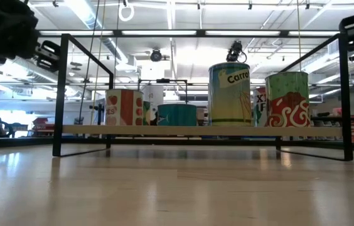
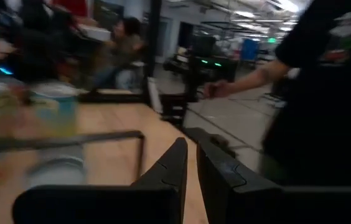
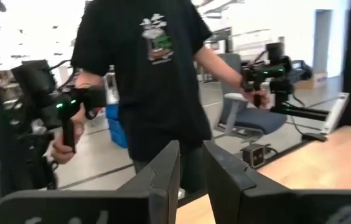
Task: Pick and place cans onto a shelf
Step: Return to Home Position
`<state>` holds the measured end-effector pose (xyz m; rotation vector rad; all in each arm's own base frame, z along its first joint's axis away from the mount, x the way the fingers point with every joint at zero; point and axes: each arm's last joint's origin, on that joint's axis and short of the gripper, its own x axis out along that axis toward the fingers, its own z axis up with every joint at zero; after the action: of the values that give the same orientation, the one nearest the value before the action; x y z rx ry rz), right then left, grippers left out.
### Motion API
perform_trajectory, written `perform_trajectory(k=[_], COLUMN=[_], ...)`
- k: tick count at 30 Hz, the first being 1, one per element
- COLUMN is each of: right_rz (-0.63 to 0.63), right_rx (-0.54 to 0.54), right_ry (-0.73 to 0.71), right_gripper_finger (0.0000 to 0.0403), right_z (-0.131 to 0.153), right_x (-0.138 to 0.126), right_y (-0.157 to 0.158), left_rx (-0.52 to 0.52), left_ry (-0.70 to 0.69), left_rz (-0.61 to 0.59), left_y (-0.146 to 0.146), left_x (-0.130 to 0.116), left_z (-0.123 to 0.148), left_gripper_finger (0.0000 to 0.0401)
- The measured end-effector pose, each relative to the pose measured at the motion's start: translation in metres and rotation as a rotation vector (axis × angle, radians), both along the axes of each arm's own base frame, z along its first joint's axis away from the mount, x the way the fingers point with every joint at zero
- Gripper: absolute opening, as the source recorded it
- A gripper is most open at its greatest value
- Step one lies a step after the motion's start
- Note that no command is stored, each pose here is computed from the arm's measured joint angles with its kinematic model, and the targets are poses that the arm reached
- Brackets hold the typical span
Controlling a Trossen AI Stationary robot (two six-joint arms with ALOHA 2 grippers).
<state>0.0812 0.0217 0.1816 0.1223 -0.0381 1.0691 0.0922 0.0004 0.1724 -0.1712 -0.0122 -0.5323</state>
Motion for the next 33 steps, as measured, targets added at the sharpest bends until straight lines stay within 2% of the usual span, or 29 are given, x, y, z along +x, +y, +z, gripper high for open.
perform_trajectory(k=[2,6,10,13,20,23,33], right_rz=[-0.039,-0.196,-0.334,-0.425,-0.726,-0.809,-0.842], right_rx=[0.015,0.06,0.018,-0.007,0.006,0.011,-0.089], right_ry=[0.013,0.059,0.06,0.014,0.004,0.002,-0.076], right_gripper_finger=[0.0077,0.0078,0.0077,0.0077,0.0077,0.0077,0.0077], right_z=[0.0,-0.002,-0.008,-0.008,-0.007,-0.007,-0.007], right_x=[0.001,0.005,0.009,0.01,0.014,0.015,0.015], right_y=[-0.001,-0.003,-0.006,-0.008,-0.016,-0.018,-0.019], left_rx=[0.034,0.093,0.139,0.145,0.159,0.139,0.136], left_ry=[-0.023,-0.042,-0.016,0.026,0.111,0.127,0.08], left_rz=[0.065,0.268,0.459,0.557,0.598,0.597,0.595], left_y=[0.002,0.007,0.013,0.016,0.018,0.019,0.019], left_x=[0.001,0.003,0.006,0.007,0.011,0.012,0.013], left_z=[0.0,0.0,-0.003,-0.006,-0.013,-0.014,-0.01], left_gripper_finger=[0.0041,0.0041,0.0041,0.0041,0.0041,0.0041,0.0041])
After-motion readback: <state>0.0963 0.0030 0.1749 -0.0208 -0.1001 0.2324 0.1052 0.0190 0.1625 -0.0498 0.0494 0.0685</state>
